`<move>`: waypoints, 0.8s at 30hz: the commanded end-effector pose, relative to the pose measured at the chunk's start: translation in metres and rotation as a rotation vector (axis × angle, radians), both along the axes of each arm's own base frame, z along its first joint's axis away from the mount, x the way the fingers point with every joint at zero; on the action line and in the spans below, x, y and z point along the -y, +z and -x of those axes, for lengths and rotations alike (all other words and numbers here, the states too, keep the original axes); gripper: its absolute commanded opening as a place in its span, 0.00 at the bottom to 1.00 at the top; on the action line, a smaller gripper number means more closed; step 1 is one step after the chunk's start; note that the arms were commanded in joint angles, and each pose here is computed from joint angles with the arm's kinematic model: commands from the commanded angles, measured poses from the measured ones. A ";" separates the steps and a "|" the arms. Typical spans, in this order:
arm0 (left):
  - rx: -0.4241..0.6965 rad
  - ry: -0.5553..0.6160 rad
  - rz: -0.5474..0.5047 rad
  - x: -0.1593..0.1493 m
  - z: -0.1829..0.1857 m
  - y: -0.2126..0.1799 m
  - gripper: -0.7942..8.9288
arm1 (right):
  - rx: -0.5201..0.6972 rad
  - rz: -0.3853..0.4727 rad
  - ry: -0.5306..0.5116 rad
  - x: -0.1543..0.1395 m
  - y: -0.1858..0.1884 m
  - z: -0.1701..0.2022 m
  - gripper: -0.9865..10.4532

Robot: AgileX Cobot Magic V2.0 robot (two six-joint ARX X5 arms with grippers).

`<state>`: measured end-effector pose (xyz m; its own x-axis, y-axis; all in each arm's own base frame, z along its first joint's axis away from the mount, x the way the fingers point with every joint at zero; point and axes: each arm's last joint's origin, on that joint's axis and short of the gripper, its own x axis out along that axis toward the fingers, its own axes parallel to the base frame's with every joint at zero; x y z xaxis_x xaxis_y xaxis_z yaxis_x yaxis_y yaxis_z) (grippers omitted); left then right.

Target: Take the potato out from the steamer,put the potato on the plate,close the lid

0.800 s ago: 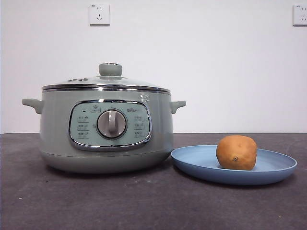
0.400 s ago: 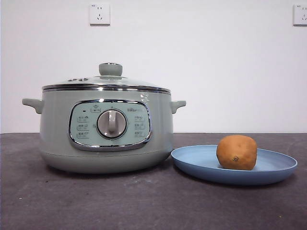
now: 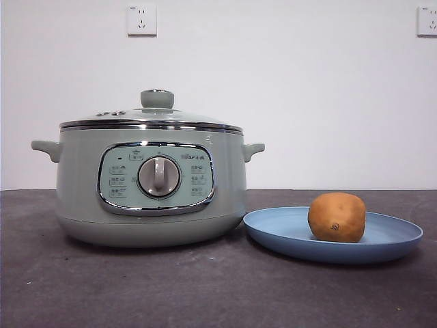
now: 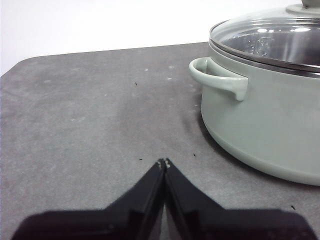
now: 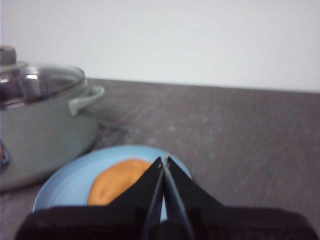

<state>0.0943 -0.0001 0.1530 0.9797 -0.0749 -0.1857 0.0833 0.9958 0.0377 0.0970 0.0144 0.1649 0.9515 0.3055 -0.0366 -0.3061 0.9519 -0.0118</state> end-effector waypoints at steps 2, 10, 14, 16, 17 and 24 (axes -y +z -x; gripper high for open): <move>-0.021 0.004 0.007 0.000 0.000 -0.005 0.08 | -0.034 -0.022 -0.007 0.000 -0.006 0.001 0.09; -0.021 0.004 0.007 0.000 0.000 -0.005 0.08 | -0.127 -0.012 -0.003 0.000 -0.015 0.002 0.09; -0.021 0.004 0.007 0.000 0.000 -0.005 0.08 | -0.135 -0.040 -0.006 0.000 -0.015 0.002 0.09; -0.021 0.004 0.007 0.000 0.000 -0.005 0.08 | -0.135 -0.040 -0.007 0.000 -0.015 0.002 0.09; -0.021 0.004 0.007 0.000 0.000 -0.005 0.08 | -0.135 -0.040 -0.007 0.000 -0.015 0.002 0.09; -0.021 0.004 0.007 0.000 0.000 -0.005 0.08 | -0.135 -0.040 -0.006 0.000 -0.015 0.002 0.09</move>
